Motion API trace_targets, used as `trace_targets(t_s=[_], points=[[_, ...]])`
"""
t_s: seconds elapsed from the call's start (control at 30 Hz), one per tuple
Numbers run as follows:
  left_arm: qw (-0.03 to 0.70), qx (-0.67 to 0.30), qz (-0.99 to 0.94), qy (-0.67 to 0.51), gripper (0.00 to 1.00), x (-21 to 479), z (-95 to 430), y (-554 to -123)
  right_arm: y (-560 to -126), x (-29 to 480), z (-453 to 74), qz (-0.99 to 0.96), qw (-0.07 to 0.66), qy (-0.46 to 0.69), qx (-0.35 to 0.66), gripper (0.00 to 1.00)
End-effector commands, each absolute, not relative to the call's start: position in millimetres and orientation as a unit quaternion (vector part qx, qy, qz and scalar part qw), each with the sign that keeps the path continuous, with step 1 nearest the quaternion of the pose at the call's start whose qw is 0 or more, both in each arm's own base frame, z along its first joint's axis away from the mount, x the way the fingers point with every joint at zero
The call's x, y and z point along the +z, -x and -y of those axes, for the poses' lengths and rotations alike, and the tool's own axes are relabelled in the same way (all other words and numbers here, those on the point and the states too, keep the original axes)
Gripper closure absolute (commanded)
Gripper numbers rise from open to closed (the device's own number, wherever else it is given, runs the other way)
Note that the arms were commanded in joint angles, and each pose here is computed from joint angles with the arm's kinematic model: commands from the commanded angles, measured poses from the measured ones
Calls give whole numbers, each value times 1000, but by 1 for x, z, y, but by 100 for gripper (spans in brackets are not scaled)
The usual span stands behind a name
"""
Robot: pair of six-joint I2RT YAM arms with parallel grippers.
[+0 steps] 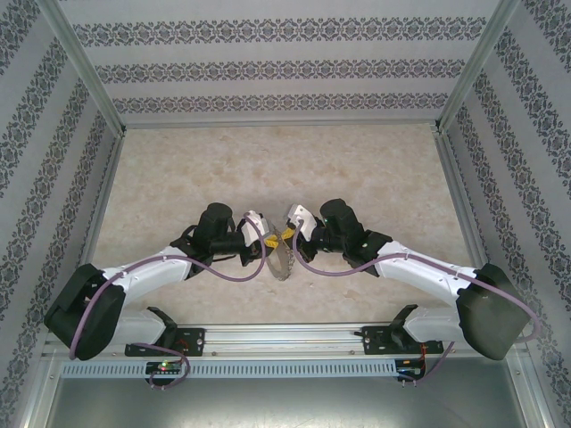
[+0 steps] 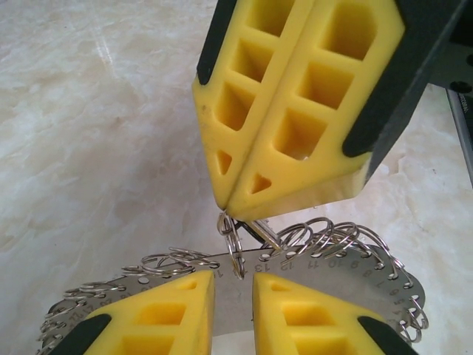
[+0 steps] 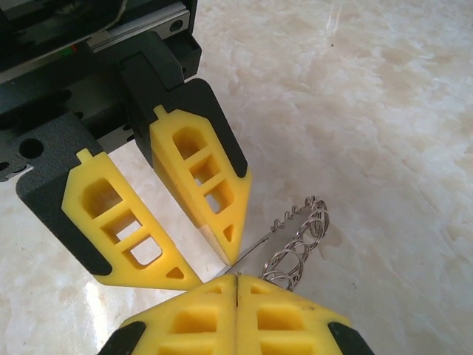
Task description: Put the keys on the keyring
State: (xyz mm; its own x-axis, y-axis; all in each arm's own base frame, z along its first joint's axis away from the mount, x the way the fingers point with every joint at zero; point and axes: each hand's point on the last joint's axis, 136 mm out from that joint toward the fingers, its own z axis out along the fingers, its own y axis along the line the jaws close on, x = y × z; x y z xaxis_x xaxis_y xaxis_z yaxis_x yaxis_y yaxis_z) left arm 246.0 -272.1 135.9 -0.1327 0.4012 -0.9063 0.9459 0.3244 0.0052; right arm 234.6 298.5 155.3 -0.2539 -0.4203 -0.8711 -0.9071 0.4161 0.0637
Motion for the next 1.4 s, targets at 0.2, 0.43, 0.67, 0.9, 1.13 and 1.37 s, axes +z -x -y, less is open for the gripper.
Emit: trace_targets(t_s=[0.2, 0.43, 0.67, 0.9, 1.13, 1.37], points=[[445, -323, -668, -501, 76, 146, 280, -243, -234, 175, -304, -714, 428, 460, 310, 100], [448, -324, -666, -502, 76, 148, 283, -247, -233, 176, -306, -710, 426, 463, 315, 100], [452, -324, -661, -503, 75, 151, 285, -249, -232, 175, -307, -710, 422, 465, 318, 100], [452, -327, -659, -504, 75, 152, 287, -249, -231, 175, -308, -709, 421, 467, 320, 100], [452, -328, -658, -506, 75, 153, 289, -250, -229, 175, -310, -707, 415, 470, 327, 100], [447, -332, -656, -509, 75, 151, 292, -249, -228, 176, -313, -704, 411, 474, 333, 100]])
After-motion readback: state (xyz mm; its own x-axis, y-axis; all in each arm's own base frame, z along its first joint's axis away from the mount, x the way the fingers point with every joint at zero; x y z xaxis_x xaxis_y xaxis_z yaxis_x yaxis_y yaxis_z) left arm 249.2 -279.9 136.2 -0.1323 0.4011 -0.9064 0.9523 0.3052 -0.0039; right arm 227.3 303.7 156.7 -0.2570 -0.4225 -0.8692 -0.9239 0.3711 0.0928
